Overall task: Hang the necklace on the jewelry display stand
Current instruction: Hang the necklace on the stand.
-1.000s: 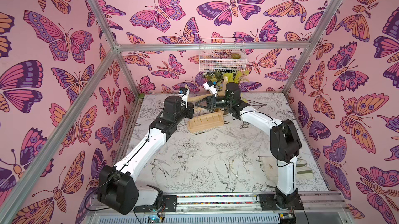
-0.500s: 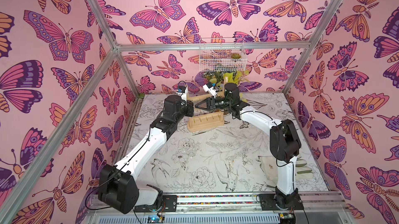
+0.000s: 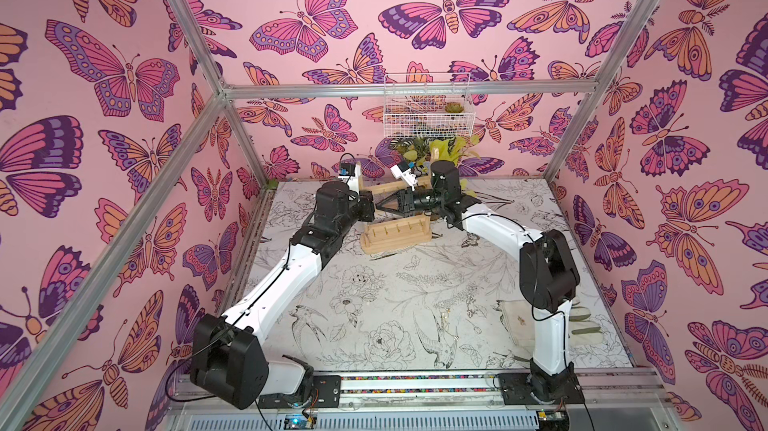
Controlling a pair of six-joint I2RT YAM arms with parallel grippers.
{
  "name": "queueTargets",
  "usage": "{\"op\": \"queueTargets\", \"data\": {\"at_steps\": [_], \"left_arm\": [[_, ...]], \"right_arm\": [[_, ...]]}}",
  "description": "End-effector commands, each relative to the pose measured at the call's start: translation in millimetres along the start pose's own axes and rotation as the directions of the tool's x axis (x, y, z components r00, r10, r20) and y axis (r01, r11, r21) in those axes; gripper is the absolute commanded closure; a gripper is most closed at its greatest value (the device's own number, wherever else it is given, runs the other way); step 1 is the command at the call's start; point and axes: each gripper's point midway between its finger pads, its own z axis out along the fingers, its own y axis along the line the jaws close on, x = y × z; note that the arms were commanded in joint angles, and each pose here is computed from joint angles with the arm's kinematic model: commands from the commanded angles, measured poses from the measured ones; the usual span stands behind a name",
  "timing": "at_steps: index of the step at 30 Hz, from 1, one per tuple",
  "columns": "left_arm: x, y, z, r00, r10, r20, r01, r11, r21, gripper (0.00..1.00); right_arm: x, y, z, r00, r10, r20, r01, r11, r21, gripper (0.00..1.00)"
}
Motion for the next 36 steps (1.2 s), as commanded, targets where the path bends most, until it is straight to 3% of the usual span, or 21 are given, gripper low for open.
{"op": "queueTargets", "data": {"at_steps": [1, 9, 17, 25, 36], "left_arm": [[-11.1, -7.9, -11.3, 0.999, 0.009, 0.036, -0.011, 0.999, 0.047, 1.00], [-9.1, -16.1, -20.9, 0.996, 0.071, 0.044, -0.075, 0.993, 0.092, 1.00], [-11.4, -23.4, -20.6, 0.997, 0.069, 0.031, -0.072, 0.989, 0.128, 1.00], [-13.3, -23.3, -28.2, 0.996, 0.081, 0.034, -0.084, 0.989, 0.122, 1.00], [-9.6, -19.6, -27.6, 0.996, 0.087, 0.019, -0.088, 0.991, 0.103, 1.00]], "right_arm": [[-12.9, 25.1, -3.0, 0.996, -0.086, 0.039, 0.086, 0.996, 0.008, 0.85], [-18.2, 34.2, -6.3, 0.988, -0.138, 0.069, 0.136, 0.990, 0.041, 0.81], [-14.1, 43.1, 4.1, 0.980, -0.194, 0.047, 0.191, 0.980, 0.057, 0.77], [-19.1, 34.2, 7.2, 0.979, -0.194, 0.069, 0.185, 0.976, 0.115, 0.80], [-18.3, 34.4, 2.6, 0.975, -0.210, 0.076, 0.198, 0.970, 0.139, 0.75]]}}
